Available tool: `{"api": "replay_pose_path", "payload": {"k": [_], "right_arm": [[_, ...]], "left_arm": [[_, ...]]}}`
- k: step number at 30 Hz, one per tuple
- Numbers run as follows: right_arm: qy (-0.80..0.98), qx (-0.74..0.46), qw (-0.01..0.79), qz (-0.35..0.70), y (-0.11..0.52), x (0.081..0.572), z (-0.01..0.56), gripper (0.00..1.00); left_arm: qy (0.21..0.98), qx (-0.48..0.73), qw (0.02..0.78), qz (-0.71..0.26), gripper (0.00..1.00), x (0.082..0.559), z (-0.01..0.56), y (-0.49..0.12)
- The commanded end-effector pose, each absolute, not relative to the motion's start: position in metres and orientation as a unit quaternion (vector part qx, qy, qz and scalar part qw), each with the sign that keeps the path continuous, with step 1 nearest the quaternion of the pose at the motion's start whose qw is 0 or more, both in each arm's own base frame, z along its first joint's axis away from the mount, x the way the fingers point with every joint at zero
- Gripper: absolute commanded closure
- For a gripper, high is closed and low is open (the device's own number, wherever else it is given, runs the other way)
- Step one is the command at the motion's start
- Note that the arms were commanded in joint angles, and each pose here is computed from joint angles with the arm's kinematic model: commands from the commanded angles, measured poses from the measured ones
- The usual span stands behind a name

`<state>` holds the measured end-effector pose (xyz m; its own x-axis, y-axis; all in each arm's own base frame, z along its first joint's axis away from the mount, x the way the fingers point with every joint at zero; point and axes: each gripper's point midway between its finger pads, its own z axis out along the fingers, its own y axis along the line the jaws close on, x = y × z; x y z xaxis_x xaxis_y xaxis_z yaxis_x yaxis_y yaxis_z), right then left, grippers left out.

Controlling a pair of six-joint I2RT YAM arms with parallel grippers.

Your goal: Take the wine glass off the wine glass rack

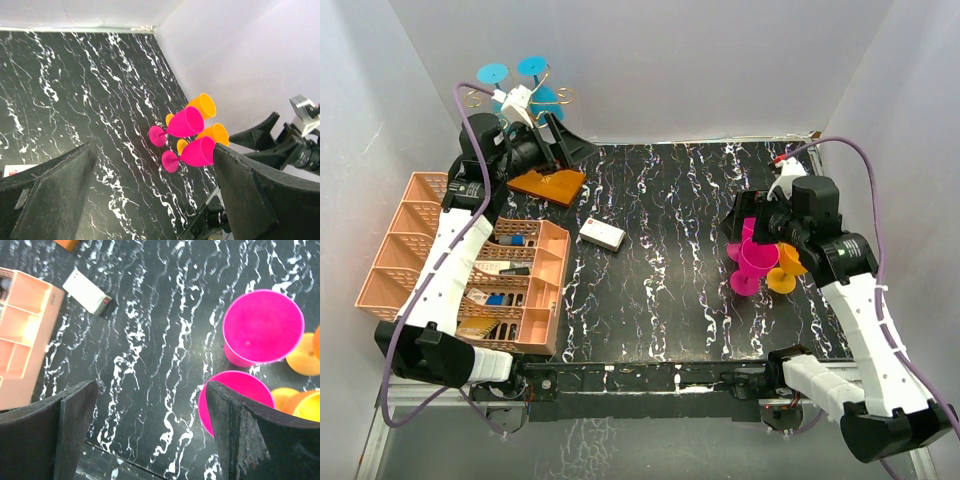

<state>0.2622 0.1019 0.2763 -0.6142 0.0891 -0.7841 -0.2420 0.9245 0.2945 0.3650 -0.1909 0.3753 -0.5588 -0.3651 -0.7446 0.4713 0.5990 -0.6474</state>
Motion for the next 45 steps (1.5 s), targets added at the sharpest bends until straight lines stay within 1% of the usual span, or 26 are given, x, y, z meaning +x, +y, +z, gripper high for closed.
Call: {"api": "replay_pose_path", "payload": {"k": [1, 6, 11, 14, 17, 20, 22, 27, 33, 36, 39, 43, 45], "right_arm": [[0.818, -0.069, 0.520, 0.236, 0.118, 0.274, 0.311, 0.01], [0.815, -0.029, 0.532, 0.228, 0.114, 0.273, 0.311, 0.01], [0.792, 0.019, 0.560, 0.242, 0.116, 0.263, 0.321, 0.01], [0.779, -0.027, 0.569, 0.264, 0.130, 0.248, 0.332, 0.01], [0.736, -0.108, 0.612, 0.269, 0.136, 0.230, 0.351, 0.01], [0.714, -0.128, 0.645, 0.240, 0.128, 0.224, 0.352, 0.01], [0.714, -0.132, 0.650, 0.222, 0.125, 0.222, 0.345, 0.01], [0.708, -0.129, 0.664, 0.204, 0.118, 0.218, 0.335, 0.01], [0.697, -0.127, 0.675, 0.206, 0.117, 0.216, 0.334, 0.01], [0.700, -0.126, 0.673, 0.205, 0.118, 0.218, 0.329, 0.01], [0.702, -0.125, 0.672, 0.203, 0.118, 0.219, 0.324, 0.01], [0.696, -0.134, 0.674, 0.208, 0.122, 0.217, 0.320, 0.01], [0.697, -0.135, 0.673, 0.207, 0.123, 0.218, 0.318, 0.01]], "left_arm": [[0.753, 0.038, 0.517, -0.406, 0.03, 0.364, 0.409, -0.177], [0.753, 0.042, 0.557, -0.347, 0.03, 0.377, 0.430, -0.162], [0.769, 0.031, 0.572, -0.283, 0.03, 0.399, 0.433, -0.144], [0.767, 0.022, 0.587, -0.257, 0.03, 0.410, 0.439, -0.136], [0.764, -0.001, 0.605, -0.224, 0.03, 0.422, 0.444, -0.122], [0.760, -0.030, 0.618, -0.197, 0.03, 0.434, 0.448, -0.106], [0.757, -0.052, 0.624, -0.186, 0.03, 0.441, 0.451, -0.094], [0.741, -0.097, 0.639, -0.182, 0.03, 0.463, 0.459, -0.069], [0.721, -0.199, 0.629, -0.211, 0.03, 0.501, 0.450, -0.032], [0.713, -0.232, 0.628, -0.209, 0.04, 0.519, 0.447, -0.017], [0.703, -0.269, 0.625, -0.207, 0.08, 0.537, 0.445, 0.000], [0.685, -0.280, 0.632, -0.232, 0.16, 0.559, 0.446, 0.001], [0.685, -0.292, 0.625, -0.234, 0.19, 0.570, 0.438, 0.003]]}}
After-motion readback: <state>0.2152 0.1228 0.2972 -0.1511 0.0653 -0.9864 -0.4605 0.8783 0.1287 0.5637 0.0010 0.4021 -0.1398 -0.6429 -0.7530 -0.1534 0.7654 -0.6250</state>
